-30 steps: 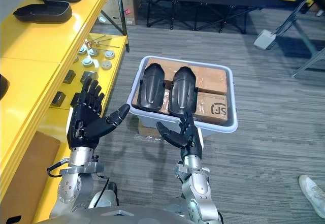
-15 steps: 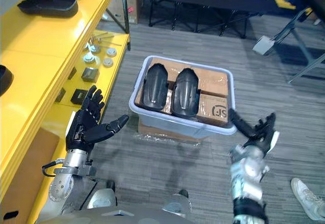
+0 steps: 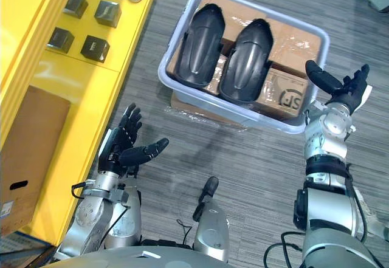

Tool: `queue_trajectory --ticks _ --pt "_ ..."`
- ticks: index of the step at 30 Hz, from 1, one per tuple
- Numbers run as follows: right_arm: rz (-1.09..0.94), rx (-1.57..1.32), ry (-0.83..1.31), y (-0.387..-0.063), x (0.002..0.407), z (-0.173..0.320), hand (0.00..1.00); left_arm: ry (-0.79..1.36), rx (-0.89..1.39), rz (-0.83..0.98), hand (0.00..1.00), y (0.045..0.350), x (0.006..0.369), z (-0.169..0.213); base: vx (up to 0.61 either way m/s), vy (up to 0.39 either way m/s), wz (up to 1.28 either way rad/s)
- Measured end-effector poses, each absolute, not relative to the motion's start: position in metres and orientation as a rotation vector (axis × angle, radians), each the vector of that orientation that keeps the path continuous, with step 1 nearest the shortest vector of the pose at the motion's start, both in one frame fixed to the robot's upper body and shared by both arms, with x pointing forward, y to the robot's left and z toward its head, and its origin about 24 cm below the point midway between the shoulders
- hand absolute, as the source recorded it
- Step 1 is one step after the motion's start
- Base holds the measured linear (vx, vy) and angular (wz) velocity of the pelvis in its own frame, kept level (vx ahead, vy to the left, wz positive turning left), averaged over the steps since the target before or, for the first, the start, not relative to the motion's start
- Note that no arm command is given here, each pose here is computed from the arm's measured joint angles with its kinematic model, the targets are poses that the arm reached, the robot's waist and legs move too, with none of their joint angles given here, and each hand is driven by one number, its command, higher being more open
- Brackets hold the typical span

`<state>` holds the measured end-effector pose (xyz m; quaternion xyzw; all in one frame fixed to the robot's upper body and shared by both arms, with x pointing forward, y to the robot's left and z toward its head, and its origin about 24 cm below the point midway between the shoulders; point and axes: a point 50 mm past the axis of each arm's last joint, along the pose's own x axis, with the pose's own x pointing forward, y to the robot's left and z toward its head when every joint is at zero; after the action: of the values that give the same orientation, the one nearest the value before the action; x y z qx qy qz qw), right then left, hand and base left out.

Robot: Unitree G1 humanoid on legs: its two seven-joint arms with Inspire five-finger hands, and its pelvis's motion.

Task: Walk over and take three plastic housings, then place them on the shelf

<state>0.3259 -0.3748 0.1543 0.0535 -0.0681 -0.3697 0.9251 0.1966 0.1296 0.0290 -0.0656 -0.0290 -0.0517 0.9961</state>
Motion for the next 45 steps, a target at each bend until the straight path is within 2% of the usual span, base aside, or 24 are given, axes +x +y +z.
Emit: queue_trajectory --ticks 4,14,22,23,31,39,45 --pt "-0.701 0.057 -0.171 -0.37 0.339 0.182 1.0 -0.042 -0.149 -0.083 1.0 0.126 0.197 0.025 -0.02 -0.007 0.13" --pt "-0.6 -0.092 -0.12 -0.36 0.354 0.205 1.0 -0.012 -0.163 -0.083 1.0 0.116 0.202 0.016 -0.02 -0.007 0.01" --pt "-0.573 -0.151 0.088 -0.361 0.358 0.188 1.0 -0.009 -0.158 -0.046 1.0 0.119 0.202 0.016 -0.04 -0.015 0.05" --pt "-0.572 -0.121 0.101 -0.362 0.359 0.188 0.0 -0.008 -0.152 -0.042 1.0 0.12 0.202 0.016 -0.04 -0.02 0.0" --pt "-0.622 0.118 0.147 -0.376 0.352 0.179 0.0 0.028 -0.141 -0.032 1.0 0.114 0.2 0.012 -0.02 -0.013 -0.09" --pt "-0.651 0.159 0.282 -0.373 0.346 0.14 0.0 0.014 -0.202 0.102 1.0 0.115 0.209 0.015 0.0 -0.008 -0.04" --pt "-0.716 0.147 0.262 -0.375 0.345 0.143 0.0 0.006 -0.237 0.125 1.0 0.118 0.212 0.017 0.0 0.0 0.0"
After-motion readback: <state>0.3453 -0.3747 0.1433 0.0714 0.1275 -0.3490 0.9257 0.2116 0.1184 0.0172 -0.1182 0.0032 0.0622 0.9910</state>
